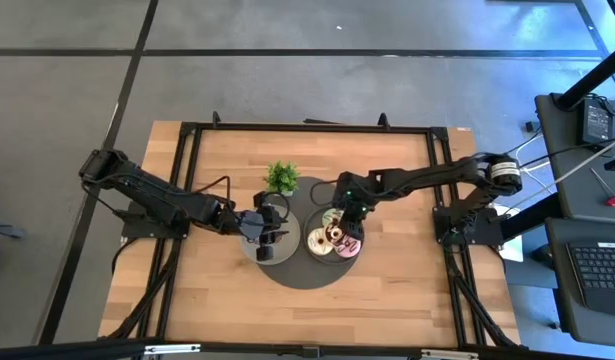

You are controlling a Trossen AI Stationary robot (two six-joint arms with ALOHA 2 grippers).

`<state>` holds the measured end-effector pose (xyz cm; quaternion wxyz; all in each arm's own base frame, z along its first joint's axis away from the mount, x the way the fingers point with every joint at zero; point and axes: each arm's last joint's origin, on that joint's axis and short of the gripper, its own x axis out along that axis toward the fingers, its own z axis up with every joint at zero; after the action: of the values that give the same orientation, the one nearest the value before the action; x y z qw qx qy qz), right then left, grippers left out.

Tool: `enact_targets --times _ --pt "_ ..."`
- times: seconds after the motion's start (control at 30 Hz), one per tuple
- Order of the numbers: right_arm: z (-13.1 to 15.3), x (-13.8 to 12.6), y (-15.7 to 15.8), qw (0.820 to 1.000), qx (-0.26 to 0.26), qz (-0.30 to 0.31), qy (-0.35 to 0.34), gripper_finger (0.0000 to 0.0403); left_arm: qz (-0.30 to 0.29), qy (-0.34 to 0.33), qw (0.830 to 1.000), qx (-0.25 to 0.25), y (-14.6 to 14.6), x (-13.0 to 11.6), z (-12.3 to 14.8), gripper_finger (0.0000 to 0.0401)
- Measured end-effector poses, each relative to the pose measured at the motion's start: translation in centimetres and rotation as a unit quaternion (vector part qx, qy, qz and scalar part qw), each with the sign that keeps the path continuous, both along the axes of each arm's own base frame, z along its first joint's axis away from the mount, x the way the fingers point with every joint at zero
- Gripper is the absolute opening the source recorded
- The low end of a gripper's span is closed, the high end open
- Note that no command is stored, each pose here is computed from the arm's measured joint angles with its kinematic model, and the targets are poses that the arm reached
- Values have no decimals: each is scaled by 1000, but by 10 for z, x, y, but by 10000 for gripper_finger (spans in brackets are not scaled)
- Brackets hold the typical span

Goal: Pick & Place donuts
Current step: Put the large black donut on the black plate

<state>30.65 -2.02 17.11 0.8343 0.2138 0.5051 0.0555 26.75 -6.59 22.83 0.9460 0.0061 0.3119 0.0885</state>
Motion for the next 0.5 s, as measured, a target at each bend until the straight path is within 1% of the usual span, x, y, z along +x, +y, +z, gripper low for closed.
enact_targets --times 0.13,0.23,0.5 --pt "-2 0 0 1000 -9 14 -2 37 0 0 1000 0 0 0 0 132" --pt "0 0 0 1000 -13 22 -6 49 0 0 1000 0 0 0 0 129" --pt "14 -5 1 999 -16 21 -29 125 5 -2 1000 -6 0 0 0 128"
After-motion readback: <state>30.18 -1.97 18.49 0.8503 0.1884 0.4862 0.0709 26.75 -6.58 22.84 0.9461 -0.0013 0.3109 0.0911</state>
